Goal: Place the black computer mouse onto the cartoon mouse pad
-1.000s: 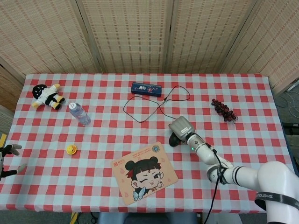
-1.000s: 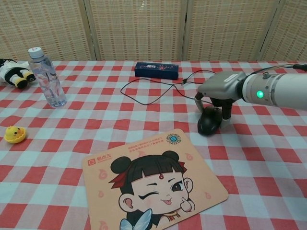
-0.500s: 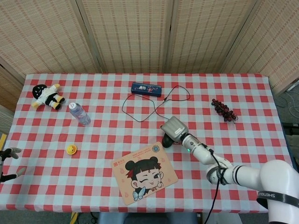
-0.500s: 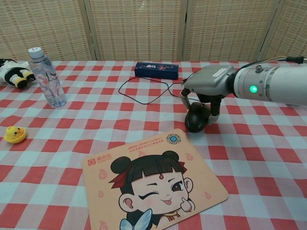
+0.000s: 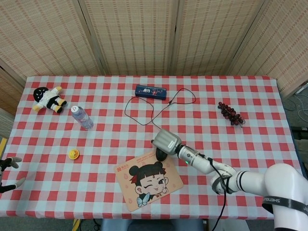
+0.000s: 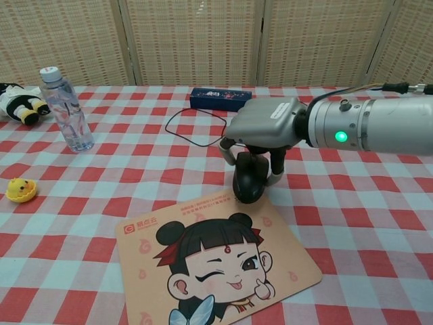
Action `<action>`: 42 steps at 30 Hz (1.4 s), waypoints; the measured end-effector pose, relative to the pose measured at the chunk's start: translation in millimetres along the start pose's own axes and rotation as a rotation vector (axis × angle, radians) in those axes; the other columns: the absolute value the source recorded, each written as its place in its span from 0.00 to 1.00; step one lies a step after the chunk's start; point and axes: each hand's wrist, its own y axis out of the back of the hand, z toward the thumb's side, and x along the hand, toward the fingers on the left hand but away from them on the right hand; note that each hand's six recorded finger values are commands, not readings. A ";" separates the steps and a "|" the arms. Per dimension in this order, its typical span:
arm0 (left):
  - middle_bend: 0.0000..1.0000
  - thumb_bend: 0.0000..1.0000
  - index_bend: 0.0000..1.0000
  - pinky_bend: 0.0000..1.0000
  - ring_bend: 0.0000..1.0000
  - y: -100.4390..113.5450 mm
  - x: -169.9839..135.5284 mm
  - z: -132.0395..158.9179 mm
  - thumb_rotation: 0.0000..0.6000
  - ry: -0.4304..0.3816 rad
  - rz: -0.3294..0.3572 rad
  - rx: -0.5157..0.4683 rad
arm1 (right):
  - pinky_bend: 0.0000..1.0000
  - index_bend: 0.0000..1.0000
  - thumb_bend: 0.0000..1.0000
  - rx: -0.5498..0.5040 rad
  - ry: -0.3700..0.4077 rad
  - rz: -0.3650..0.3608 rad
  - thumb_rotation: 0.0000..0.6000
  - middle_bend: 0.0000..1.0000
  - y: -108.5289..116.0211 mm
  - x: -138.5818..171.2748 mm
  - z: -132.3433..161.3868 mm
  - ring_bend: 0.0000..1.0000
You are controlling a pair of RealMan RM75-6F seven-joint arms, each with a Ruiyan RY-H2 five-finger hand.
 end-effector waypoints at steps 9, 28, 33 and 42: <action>0.48 0.16 0.44 0.65 0.41 -3.0 -2.4 -0.7 1.00 0.004 -0.005 0.022 | 1.00 0.57 0.31 0.071 0.115 -0.080 1.00 1.00 19.9 6.4 24.3 0.96; 0.48 0.16 0.45 0.65 0.41 -13.7 -15.6 -19.8 1.00 0.030 -0.016 0.046 | 1.00 0.56 0.32 0.088 0.274 -0.142 1.00 1.00 25.1 7.3 68.8 0.96; 0.48 0.16 0.45 0.65 0.41 -17.0 -16.7 -23.7 1.00 0.037 -0.022 0.045 | 1.00 0.52 0.32 0.085 0.301 -0.159 1.00 1.00 24.3 4.3 78.3 0.96; 0.48 0.16 0.45 0.65 0.41 -17.9 -15.9 -25.4 1.00 0.032 -0.021 0.043 | 1.00 0.28 0.08 0.093 0.339 -0.194 1.00 1.00 21.8 0.6 87.9 0.96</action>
